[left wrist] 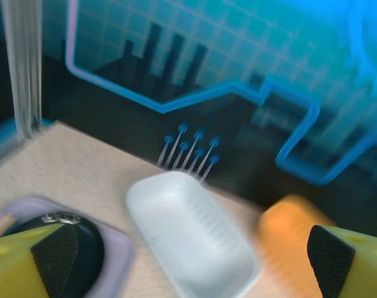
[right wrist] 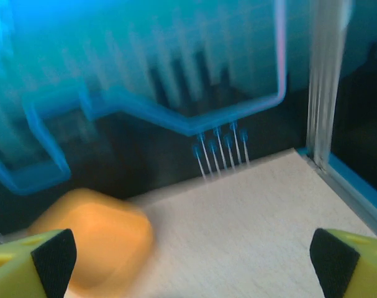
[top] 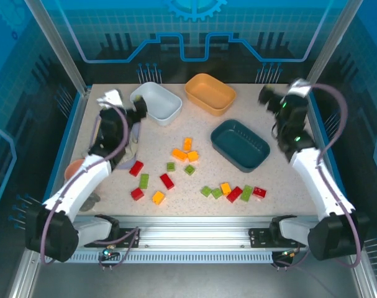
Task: Sort the legos into containers by color
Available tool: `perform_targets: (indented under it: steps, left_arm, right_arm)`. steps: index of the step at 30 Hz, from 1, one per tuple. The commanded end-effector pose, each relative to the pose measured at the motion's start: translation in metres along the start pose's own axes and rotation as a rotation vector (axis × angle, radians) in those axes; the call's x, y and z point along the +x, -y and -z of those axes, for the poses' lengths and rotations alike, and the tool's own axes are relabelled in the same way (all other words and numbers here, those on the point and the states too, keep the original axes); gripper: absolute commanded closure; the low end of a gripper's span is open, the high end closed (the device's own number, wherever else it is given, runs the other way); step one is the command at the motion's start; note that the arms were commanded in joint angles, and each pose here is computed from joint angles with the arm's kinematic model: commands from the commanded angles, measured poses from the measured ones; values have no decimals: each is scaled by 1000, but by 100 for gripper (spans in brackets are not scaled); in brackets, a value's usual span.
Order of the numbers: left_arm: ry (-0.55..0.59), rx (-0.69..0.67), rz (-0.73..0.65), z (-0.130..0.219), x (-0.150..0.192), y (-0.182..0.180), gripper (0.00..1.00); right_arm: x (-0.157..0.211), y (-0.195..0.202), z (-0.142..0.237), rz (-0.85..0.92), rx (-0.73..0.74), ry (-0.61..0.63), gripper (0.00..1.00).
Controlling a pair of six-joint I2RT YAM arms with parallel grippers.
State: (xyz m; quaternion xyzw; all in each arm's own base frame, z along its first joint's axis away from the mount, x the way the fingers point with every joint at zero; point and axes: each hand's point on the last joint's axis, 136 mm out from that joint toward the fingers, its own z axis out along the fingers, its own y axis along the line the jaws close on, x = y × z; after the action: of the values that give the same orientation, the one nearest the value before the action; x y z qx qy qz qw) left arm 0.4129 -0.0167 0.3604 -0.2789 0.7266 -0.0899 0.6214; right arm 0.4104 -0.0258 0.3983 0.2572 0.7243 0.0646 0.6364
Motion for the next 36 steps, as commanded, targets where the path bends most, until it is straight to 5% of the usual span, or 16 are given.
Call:
perform_targets:
  steps: [1, 4, 12, 16, 26, 31, 36]
  left_arm:
    - [-393, -268, 248, -5, 60, -45, 1]
    - [-588, -226, 240, -29, 80, -15, 2]
    - [-892, -192, 244, -98, 171, 5, 38]
    - [-939, -212, 194, -137, 205, -1, 54]
    - [-983, -140, 145, -201, 255, 4, 70]
    - [-1050, -92, 192, -203, 280, 16, 83]
    - [-1112, -67, 150, -185, 304, 33, 84]
  right_arm:
    - [116, 50, 0, -162, 249, -564, 33]
    - [139, 15, 4, -75, 182, -649, 33]
    - [244, -37, -3, -129, 65, -972, 38]
    - [265, -38, -30, -145, 94, -1011, 39]
    - [301, -44, -135, -64, 137, -1012, 43]
    - [329, -43, -180, -47, 115, -1055, 47]
    - [350, -35, -202, -67, 92, -1078, 54]
